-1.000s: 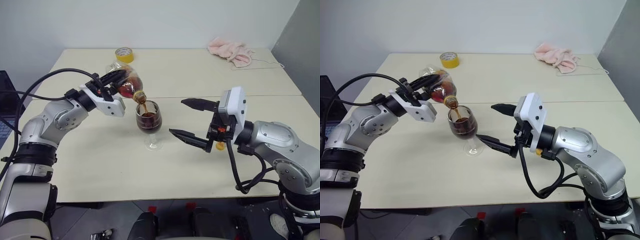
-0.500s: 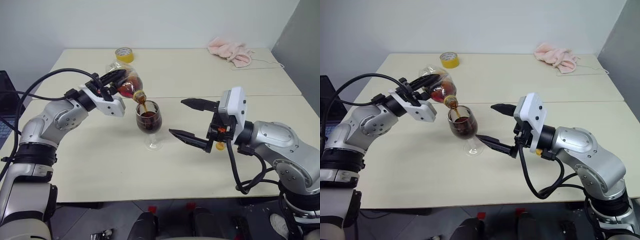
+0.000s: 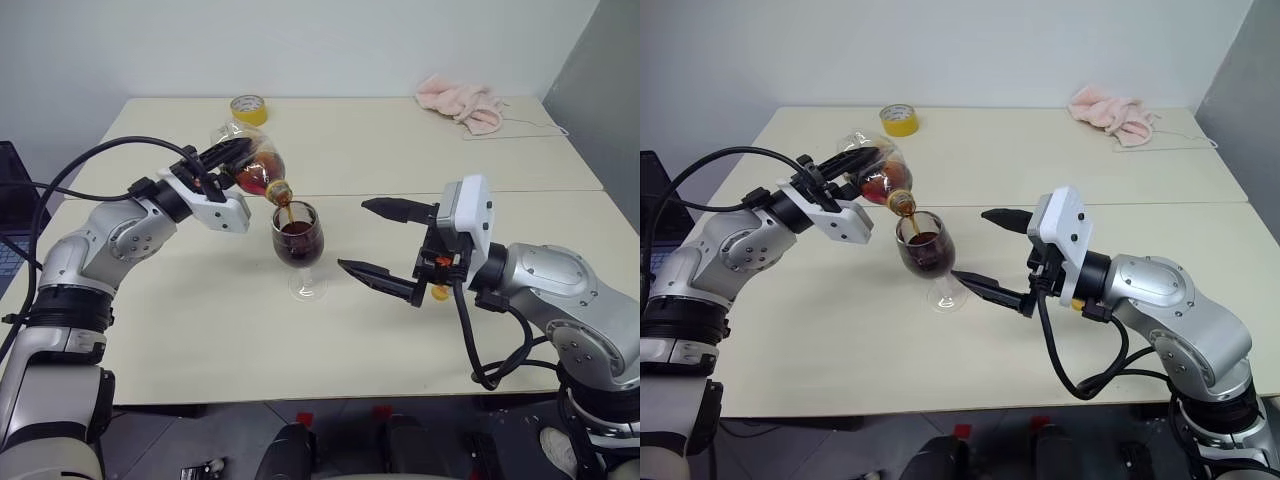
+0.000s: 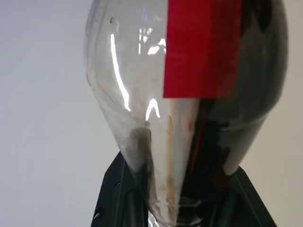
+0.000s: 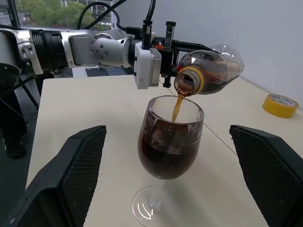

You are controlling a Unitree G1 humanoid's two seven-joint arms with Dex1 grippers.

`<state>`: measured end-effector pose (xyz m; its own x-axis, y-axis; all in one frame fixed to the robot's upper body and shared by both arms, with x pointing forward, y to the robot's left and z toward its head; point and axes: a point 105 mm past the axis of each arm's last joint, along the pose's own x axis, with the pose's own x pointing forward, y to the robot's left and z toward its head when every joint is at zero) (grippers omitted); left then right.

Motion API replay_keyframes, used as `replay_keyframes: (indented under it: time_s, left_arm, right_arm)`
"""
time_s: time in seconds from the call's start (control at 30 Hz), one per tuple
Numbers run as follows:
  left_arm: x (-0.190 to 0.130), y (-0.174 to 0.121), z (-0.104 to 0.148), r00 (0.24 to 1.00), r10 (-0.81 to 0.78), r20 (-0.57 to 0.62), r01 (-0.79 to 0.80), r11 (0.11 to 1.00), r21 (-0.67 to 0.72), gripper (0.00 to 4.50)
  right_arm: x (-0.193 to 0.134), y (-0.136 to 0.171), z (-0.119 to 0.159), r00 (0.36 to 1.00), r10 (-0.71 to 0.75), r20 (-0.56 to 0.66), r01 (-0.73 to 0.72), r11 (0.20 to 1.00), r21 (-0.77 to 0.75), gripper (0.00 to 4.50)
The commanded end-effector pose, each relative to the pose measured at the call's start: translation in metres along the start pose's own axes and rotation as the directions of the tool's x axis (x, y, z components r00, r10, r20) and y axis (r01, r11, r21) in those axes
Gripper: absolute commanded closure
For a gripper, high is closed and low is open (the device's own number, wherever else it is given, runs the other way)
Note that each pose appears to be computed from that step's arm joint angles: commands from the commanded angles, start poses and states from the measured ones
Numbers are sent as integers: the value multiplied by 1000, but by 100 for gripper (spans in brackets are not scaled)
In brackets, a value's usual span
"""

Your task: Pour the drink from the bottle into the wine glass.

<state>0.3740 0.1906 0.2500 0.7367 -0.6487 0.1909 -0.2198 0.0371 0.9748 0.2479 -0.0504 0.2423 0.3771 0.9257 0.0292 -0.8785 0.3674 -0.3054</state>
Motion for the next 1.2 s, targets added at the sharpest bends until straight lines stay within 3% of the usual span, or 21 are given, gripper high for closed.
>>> replay_keyframes:
  time_s: [0.03,0.67,0.87,0.93,1.03,1.2]
  left_arm:
    - [0,15,0,999,51,-3,-51,999,-13,365]
    - [2,13,11,998,65,-23,-68,984,-167,365]
    - [2,13,4,993,87,-79,-107,946,-305,365]
    - [2,13,5,992,94,-88,-120,920,-373,365]
    - [-3,4,-2,980,99,-174,-182,802,-568,365]
    - [-12,-8,-14,946,99,-307,-295,652,-698,365]
  right_arm:
    - [-1,6,10,999,21,38,-20,999,-32,0]
    - [1,6,14,998,27,55,-25,999,-38,0]
    - [1,6,16,998,29,62,-26,999,-41,0]
    - [1,6,17,997,31,64,-28,999,-41,0]
    - [1,7,18,997,44,66,-41,998,-37,0]
    - [0,8,17,997,58,58,-56,998,-37,0]
